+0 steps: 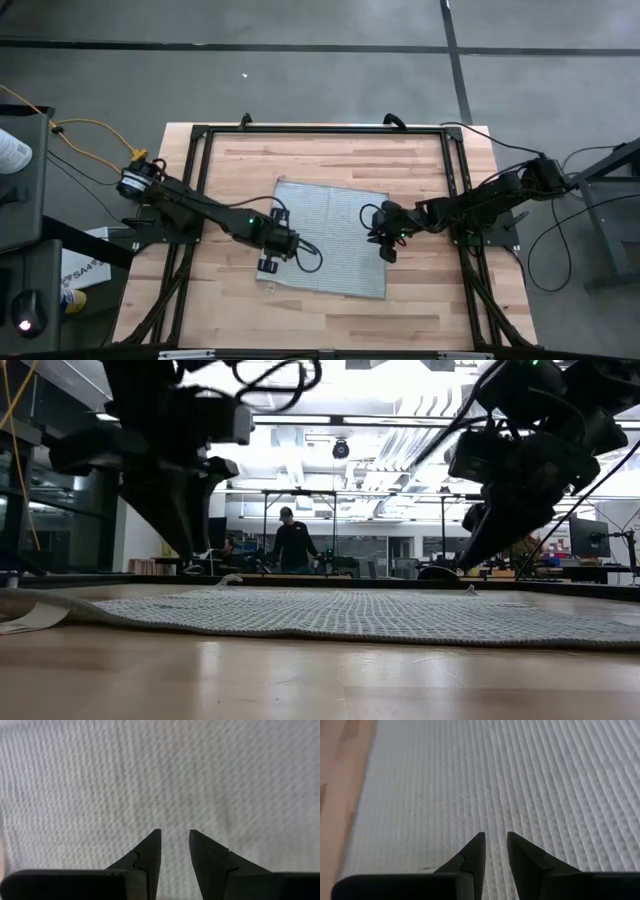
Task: Fold microfiber towels
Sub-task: Fold the grey towel
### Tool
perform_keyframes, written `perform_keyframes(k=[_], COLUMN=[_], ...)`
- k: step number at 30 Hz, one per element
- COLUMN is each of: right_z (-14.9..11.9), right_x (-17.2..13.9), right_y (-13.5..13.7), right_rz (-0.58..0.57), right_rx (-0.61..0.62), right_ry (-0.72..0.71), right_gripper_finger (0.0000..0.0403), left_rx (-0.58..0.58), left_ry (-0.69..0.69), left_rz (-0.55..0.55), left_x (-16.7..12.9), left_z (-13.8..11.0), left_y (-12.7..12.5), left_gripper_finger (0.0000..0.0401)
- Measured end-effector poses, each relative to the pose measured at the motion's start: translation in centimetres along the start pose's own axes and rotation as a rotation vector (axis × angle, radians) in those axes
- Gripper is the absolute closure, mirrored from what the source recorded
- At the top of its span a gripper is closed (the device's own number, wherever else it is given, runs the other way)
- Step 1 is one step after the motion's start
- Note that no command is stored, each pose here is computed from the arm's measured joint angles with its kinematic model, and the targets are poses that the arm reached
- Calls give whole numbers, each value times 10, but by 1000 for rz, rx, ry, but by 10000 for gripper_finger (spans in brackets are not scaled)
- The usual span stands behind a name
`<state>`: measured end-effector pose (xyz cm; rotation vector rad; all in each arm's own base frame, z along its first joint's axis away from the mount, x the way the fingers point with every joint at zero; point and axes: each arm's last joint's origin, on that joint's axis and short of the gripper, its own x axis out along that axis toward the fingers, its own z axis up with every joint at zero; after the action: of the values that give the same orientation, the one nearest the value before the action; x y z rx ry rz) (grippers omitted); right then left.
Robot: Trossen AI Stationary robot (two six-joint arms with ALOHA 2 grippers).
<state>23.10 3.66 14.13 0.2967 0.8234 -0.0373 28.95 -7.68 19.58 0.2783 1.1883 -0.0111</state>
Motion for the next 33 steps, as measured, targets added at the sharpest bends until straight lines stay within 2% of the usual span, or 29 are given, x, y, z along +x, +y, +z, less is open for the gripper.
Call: perform_keyframes(k=[8, 16, 20, 27, 33], right_z=[-6, -6, -6, -6, -7], right_x=[0, 0, 0, 0, 0], right_y=[-2, -2, -2, -2, -1], right_rz=[-24, -25, -25, -22, -10], right_rx=[24, 20, 23, 50, 69], right_ry=[58, 60, 61, 62, 68], right_gripper_finger=[330, 330, 330, 330, 330], left_rx=[-38, -34, -27, 10, -32], left_ry=[56, 133, 159, 164, 176], left_rz=[-8, -30, -6, 28, 28], left_x=[9, 23, 27, 28, 31], left_z=[-10, -31, -38, -39, -41], left_y=[20, 17, 17, 21, 36], left_gripper_finger=[302, 302, 302, 302, 302])
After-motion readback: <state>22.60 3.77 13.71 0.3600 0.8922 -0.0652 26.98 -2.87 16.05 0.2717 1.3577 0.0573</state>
